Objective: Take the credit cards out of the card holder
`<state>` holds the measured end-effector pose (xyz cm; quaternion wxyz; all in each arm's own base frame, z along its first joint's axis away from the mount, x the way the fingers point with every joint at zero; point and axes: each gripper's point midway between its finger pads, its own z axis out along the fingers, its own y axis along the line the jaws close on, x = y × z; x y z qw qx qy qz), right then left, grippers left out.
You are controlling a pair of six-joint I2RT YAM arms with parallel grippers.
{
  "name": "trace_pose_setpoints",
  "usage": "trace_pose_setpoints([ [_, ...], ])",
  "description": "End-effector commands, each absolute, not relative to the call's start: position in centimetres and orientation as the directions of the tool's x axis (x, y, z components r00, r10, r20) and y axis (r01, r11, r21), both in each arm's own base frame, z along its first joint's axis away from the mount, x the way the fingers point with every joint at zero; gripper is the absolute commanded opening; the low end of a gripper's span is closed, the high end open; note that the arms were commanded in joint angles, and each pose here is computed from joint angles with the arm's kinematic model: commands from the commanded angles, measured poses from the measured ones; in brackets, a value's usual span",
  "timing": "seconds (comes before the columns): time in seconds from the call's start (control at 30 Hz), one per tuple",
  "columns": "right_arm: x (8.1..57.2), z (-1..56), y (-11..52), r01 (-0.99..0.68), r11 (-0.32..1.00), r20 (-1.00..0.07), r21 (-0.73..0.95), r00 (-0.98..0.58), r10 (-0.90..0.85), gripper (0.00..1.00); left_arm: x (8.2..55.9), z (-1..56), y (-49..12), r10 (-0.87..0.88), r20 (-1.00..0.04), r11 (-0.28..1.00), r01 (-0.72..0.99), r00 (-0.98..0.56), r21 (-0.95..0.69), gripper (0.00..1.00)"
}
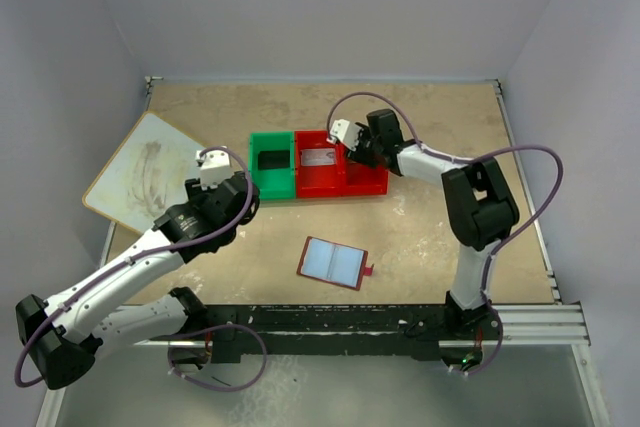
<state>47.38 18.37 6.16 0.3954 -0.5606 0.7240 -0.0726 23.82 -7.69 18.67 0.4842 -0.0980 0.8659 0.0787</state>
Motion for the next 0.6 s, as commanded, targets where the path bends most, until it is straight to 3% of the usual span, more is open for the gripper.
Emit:
trace_pose_setpoints([
  [0.0,47.1,11.3,19.4,-0.702,0.426,-0.597,-0.571,-0.001,-0.802,0.53,24.3,19.4,-7.7,-0.095,-0.869,0.968,-0.248,-0.486,0.033,0.65],
  [0.33,44.8,22.2,18.3,-0.503,0.664,-0.793,-0.553,0.076,-0.604,0.57,24.0,20.6,-7.0,-0.131,-0.884,0.963,-0.271,-0.448,-0.005,0.67],
  [0.57,41.2,25.6,15.8,-0.375,0.847,-0.92,-0.377,0.04,-0.391,0.59,23.4,21.2,-6.8,-0.184,-0.89,0.962,-0.264,-0.418,-0.074,0.68],
])
